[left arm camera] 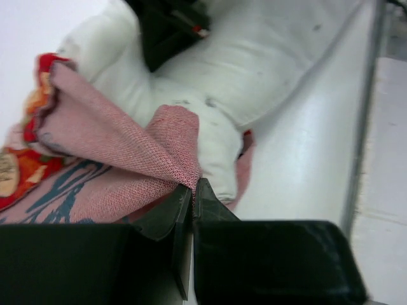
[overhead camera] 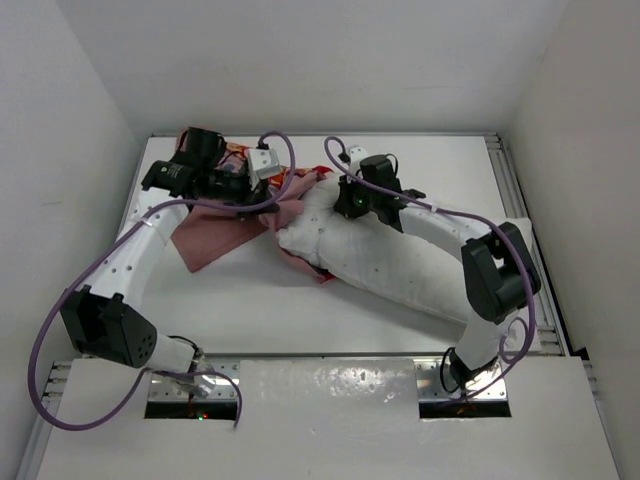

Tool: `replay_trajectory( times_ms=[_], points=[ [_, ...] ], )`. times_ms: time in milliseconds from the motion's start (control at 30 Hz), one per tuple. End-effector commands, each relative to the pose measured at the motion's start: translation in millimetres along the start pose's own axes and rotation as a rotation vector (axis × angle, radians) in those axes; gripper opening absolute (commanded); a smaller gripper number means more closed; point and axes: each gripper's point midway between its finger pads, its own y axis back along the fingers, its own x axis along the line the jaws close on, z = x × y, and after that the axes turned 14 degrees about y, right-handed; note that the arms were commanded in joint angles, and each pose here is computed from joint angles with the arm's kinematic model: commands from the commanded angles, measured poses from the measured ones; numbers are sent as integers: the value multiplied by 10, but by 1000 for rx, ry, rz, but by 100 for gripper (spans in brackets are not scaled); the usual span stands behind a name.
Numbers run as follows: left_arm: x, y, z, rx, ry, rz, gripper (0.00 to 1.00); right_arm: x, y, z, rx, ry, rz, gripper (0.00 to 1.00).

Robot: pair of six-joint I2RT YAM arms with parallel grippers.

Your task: Put the pillow into the pillowcase

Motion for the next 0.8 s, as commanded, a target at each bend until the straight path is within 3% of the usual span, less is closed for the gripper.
replay_trajectory(
  times_ms=[0,200,300,433,600,700,767],
  points=[
    [-506,21,188,-81,74,-224,0,-314,-168,-388,104,-104,-176,0],
    [-616,-89,137,-39,26,-289,0,-438,-345,-371,115,-196,-219,0],
    [-584,-97,50,20,-32,-299,0,-684,-304,-231,50,-299,-254,0],
    [-490,-56,-305,127,-39,-259,0,-956,-177,24,-112,-475,-193,0],
    [-338,-39,-794,249,-60,-202,0,-826,-126,135,-152,-509,-112,0],
    [-257,-44,-837,253,-65,-188,0,-778,-158,41,-131,-523,-144,0],
    [-298,-87,-665,198,-80,-217,0,-722,-210,-68,-106,-540,-163,0]
  ],
)
